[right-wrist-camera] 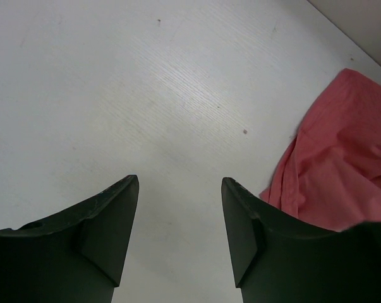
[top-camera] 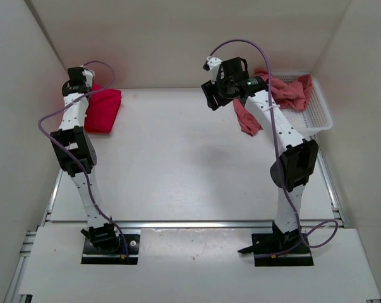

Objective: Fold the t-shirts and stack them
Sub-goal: Put the neatly folded tshirt into the corner of the board with the left arm, then grab crumpled tshirt from bin with the right arm, then move the tshirt to the center of the board

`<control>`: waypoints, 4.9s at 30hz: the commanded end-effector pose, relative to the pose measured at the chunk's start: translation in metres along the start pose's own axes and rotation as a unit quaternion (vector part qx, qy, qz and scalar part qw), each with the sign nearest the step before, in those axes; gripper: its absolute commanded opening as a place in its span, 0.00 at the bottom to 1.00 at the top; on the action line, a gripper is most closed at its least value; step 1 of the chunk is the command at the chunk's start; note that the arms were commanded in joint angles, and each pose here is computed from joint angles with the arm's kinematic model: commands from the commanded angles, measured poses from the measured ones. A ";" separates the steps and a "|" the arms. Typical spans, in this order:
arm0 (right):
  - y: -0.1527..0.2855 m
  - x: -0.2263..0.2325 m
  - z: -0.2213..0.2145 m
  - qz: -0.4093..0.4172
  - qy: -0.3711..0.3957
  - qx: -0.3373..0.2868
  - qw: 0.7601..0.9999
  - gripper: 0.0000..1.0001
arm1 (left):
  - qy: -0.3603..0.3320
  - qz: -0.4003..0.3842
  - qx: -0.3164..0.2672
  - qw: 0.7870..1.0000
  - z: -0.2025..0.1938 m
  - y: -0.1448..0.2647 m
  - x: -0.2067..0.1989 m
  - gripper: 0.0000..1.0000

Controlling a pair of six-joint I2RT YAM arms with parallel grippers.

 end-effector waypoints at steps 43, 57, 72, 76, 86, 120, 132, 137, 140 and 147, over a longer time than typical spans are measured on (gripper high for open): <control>0.063 0.062 0.000 0.029 0.133 0.004 0.991 0.52 | 0.049 0.182 -0.125 0.974 0.054 -0.091 -0.013 0.99; 0.072 0.031 0.010 -0.122 0.128 0.011 0.984 0.54 | 0.144 0.141 -0.212 0.956 0.118 0.000 0.005 0.99; 0.091 -0.207 -0.092 -0.357 -0.196 0.028 0.913 0.55 | -0.012 -0.105 -0.014 0.994 -0.016 0.052 -0.130 0.99; 0.075 -0.271 -0.115 -0.359 -0.239 -0.008 0.902 0.58 | -0.070 -0.175 -0.012 0.982 -0.040 0.124 -0.170 0.99; -0.013 -0.329 -0.165 -0.321 -0.262 -0.053 0.908 0.69 | -0.204 -0.268 0.047 0.940 -0.098 0.197 -0.205 0.98; 0.265 -0.158 0.106 -0.322 0.001 -0.391 0.862 0.00 | -0.106 -0.231 -0.024 0.967 -0.059 0.211 -0.139 0.99; 0.264 -0.003 0.191 -0.203 0.053 -0.483 0.850 0.00 | 0.002 -0.231 -0.061 0.971 -0.046 0.230 -0.073 0.99; 0.213 -0.030 0.165 -0.256 -0.051 -0.384 0.886 0.00 | -0.005 -0.219 -0.076 0.973 -0.044 0.240 -0.063 0.99; 0.151 -0.054 0.130 -0.269 -0.097 -0.281 0.916 0.01 | -0.036 -0.226 -0.080 0.970 -0.046 0.246 -0.069 0.99; 0.054 -0.070 0.041 -0.232 -0.138 -0.091 0.959 0.99 | -0.103 -0.222 -0.044 0.969 -0.081 0.239 -0.088 0.98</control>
Point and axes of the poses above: each gripper's point midway between its finger pads, its own y axis back along the fingers, its own x axis along the line the jaws close on, z = x × y, the point moved 8 cm from there along y, back along the fingers, and after that the axes turned 11 degrees about y, right-handed, at the moved point
